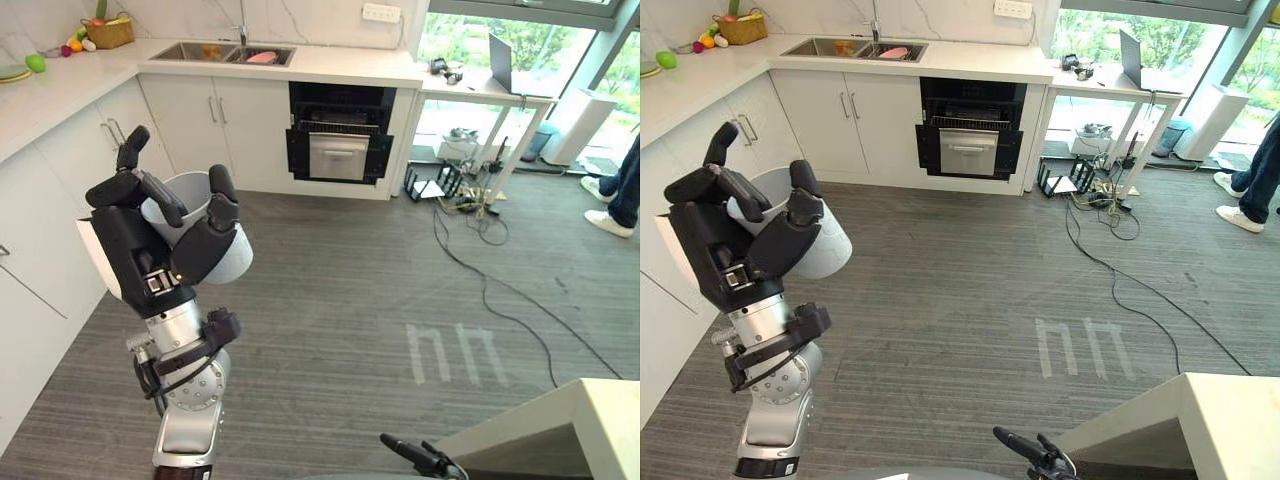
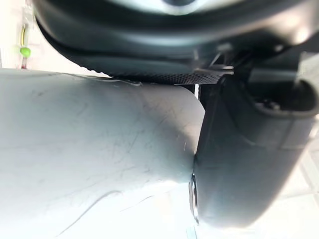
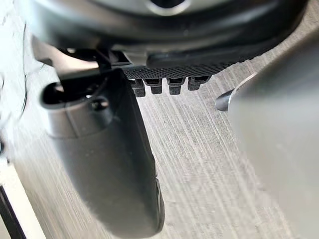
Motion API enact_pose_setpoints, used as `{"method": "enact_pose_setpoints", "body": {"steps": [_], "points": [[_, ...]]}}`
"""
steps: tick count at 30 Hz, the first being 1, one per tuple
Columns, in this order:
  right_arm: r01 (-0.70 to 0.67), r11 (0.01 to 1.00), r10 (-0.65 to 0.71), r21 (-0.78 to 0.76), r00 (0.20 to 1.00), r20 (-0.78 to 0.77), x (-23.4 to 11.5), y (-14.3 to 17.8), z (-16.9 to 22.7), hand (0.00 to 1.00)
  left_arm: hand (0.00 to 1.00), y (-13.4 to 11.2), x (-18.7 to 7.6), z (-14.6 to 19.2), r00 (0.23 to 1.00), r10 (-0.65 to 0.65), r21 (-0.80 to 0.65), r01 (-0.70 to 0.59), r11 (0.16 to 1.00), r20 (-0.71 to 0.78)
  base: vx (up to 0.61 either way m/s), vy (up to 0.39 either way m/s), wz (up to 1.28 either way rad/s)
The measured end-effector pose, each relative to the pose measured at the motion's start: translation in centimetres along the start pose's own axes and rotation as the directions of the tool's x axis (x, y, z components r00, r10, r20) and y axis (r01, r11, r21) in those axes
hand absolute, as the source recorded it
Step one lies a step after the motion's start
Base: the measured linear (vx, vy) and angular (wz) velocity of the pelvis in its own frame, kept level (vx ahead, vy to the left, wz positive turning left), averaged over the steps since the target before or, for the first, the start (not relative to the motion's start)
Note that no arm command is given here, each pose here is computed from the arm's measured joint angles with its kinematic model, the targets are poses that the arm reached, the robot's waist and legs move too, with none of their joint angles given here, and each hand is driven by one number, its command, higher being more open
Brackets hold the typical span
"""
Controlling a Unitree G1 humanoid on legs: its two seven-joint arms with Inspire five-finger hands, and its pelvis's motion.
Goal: Walk over to the sink, pick up the cup, carry it to the dishwasher, place the cup inside the dishwasher, then close the dishwasher door
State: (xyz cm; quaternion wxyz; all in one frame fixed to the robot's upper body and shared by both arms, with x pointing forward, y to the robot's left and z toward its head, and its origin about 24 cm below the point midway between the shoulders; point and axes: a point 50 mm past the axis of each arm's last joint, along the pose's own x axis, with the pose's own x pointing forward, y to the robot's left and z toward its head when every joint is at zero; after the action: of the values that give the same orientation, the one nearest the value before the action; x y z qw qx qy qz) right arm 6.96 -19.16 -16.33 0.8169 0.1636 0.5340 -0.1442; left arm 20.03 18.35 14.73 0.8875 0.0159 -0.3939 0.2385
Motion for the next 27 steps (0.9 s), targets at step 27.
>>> {"method": "enact_pose_setpoints", "body": {"steps": [27], "points": [[0.154, 0.986, -0.15, -0.058, 0.986, 0.07, -0.1, -2.6, 1.7, 1.0, 0.0, 4.2, -0.7, 0.9, 0.982, 0.186, 0.105, -0.188, 0.977, 0.026, 0.2, 0.128, 0.14]]}}
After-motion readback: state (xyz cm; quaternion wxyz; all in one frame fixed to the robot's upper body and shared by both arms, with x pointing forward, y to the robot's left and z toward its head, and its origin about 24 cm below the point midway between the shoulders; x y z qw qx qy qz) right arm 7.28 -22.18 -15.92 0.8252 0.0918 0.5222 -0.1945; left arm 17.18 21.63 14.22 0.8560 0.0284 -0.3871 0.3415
